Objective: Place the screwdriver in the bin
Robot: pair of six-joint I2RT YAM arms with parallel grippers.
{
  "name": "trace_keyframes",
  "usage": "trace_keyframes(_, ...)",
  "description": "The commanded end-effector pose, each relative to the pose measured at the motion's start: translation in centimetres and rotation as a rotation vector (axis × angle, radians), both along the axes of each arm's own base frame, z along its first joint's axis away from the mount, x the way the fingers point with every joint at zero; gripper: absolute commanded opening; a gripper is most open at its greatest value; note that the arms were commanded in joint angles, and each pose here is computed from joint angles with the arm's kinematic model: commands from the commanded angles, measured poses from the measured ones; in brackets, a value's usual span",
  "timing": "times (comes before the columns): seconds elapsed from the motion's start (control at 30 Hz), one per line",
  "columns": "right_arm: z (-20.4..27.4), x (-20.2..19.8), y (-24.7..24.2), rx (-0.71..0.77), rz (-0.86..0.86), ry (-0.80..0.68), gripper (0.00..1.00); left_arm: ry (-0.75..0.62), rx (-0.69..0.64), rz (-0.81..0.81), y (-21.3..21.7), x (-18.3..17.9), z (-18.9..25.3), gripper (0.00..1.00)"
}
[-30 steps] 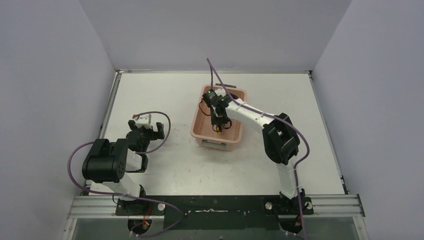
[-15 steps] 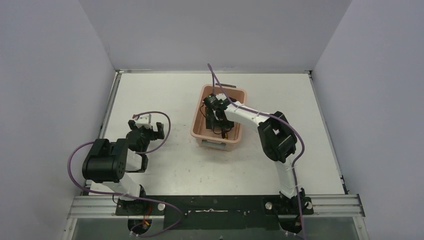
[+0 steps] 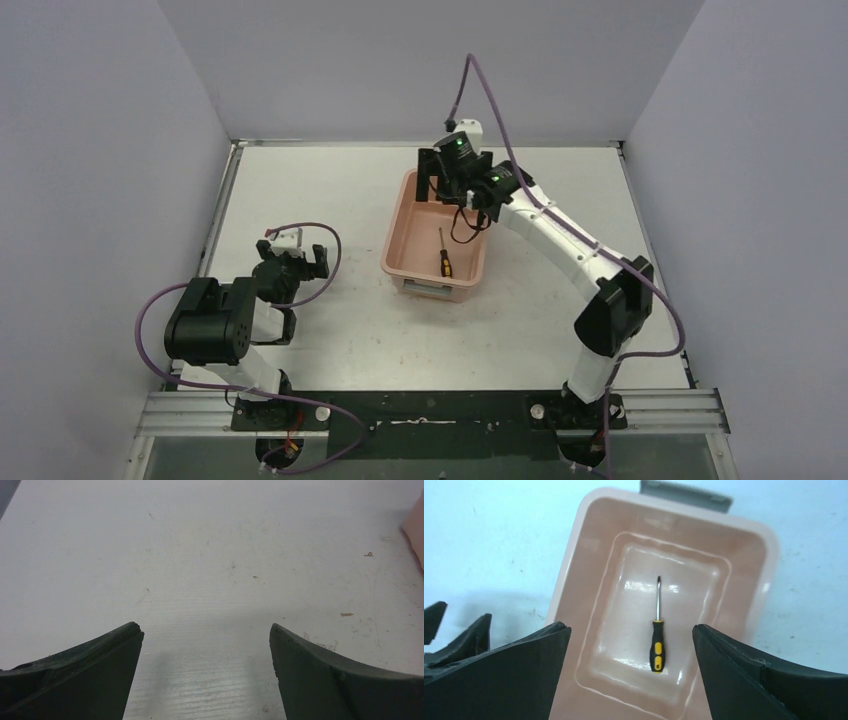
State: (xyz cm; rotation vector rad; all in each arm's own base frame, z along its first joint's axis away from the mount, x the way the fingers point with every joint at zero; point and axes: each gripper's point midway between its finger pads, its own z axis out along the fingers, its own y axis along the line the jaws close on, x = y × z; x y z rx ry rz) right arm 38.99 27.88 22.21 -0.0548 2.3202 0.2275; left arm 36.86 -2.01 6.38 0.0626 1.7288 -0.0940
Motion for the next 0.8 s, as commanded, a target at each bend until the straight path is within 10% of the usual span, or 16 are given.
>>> trace_keyframes(0.0, 4.6, 2.0, -6.2, 0.039, -0.098, -0.149, 1.0, -0.049, 0.006, -0.01, 0.0, 0.8, 1.4, 0.97)
trace_keyframes(0.37, -0.8, -0.6, -26.6, 0.098, -0.395, -0.37, 1.0, -0.057, 0.004, -0.025, -0.3, 0.7, 1.5, 0.97)
trace_keyframes(0.77, -10.9, -4.7, -29.0, 0.07, -0.444, -0.276, 1.0, -0.065, 0.003, -0.031, -0.4, 0.6, 1.6, 0.97)
